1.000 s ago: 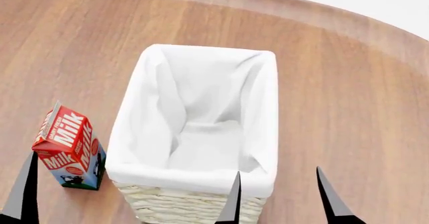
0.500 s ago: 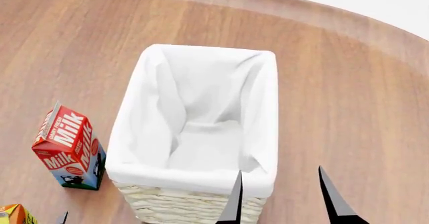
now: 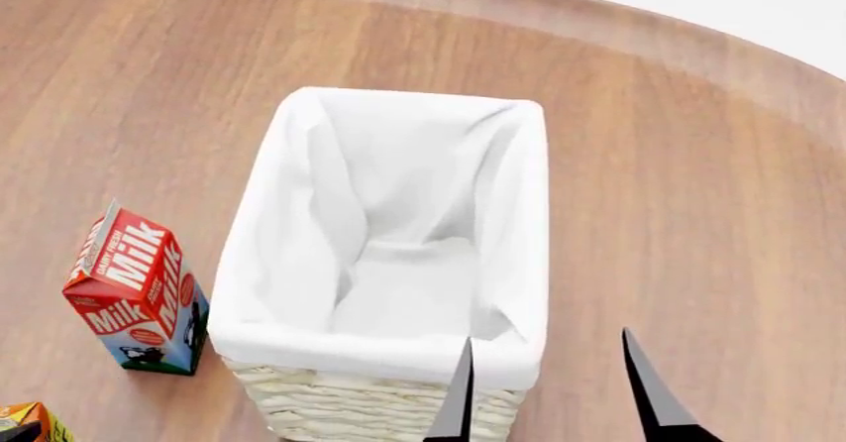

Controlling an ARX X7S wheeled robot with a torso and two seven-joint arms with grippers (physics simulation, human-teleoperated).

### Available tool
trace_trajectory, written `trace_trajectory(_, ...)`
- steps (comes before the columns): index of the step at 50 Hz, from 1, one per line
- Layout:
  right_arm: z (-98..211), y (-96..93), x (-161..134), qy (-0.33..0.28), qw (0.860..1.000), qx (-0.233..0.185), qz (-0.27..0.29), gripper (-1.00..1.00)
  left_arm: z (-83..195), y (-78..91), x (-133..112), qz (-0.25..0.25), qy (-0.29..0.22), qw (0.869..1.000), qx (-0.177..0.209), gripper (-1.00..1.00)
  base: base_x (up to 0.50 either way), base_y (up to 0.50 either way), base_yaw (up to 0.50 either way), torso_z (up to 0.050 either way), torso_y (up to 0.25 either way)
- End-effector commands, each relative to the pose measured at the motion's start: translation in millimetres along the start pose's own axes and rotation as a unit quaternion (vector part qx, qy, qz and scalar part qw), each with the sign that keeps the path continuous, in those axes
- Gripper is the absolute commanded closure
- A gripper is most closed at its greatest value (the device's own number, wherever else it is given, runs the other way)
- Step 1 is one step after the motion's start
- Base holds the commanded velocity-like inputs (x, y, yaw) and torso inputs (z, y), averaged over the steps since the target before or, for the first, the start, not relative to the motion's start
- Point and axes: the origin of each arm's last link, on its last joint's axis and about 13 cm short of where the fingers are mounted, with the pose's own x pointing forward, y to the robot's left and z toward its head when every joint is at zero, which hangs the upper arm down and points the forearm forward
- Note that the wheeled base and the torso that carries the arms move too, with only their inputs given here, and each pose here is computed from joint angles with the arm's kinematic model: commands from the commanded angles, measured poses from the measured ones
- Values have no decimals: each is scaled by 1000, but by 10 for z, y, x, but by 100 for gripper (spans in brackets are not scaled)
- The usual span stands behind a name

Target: Pick up the tomato sauce, and put it in the basket.

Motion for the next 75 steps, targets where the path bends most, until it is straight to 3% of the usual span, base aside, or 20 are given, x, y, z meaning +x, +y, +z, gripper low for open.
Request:
trace_trajectory(1, -10, 14, 3, 1, 1000, 0, 3, -100, 20, 20, -67, -25, 89, 990, -108, -100, 0, 0, 0, 0, 0)
trace_trajectory(3, -13, 15, 5, 1, 1000, -1, 3, -100, 16, 24, -69, -26, 104, 986, -127, -100, 0, 0, 0, 0, 0)
trace_trajectory(6, -17, 14, 6, 1, 1000, -1, 3, -100, 3, 26, -64, -23, 115, 985, -125, -100, 0, 0, 0, 0, 0)
trace_trajectory(9, -12, 15, 8, 1, 1000, -1, 3, -100, -5, 15, -68, -25, 111, 988, -103, -100, 0, 0, 0, 0, 0)
trace_trajectory(10, -13, 16, 8, 1, 1000, -1, 3, -100, -15, 0, -76, -29, 120, 985, -117, -100, 0, 0, 0, 0, 0)
trace_trajectory(26, -12, 18, 6, 3, 1000, -2, 4, -100, -152, 2, -116, -37, 206, 974, -87, -100, 0, 0, 0, 0, 0)
trace_trajectory(29, -14, 15, 7, 2, 1000, -2, 3, -100, -182, -4, -111, -27, 204, 976, -64, -100, 0, 0, 0, 0, 0)
trace_trajectory(60, -26, 2, 7, 4, 1000, -2, 1, -100, -602, -148, -198, -30, 281, 957, -65, -100, 0, 0, 0, 0, 0)
trace_trajectory(75, -43, 13, 12, 6, 1000, -2, 3, -100, -566, -49, -198, -12, 282, 957, -67, -100, 0, 0, 0, 0, 0)
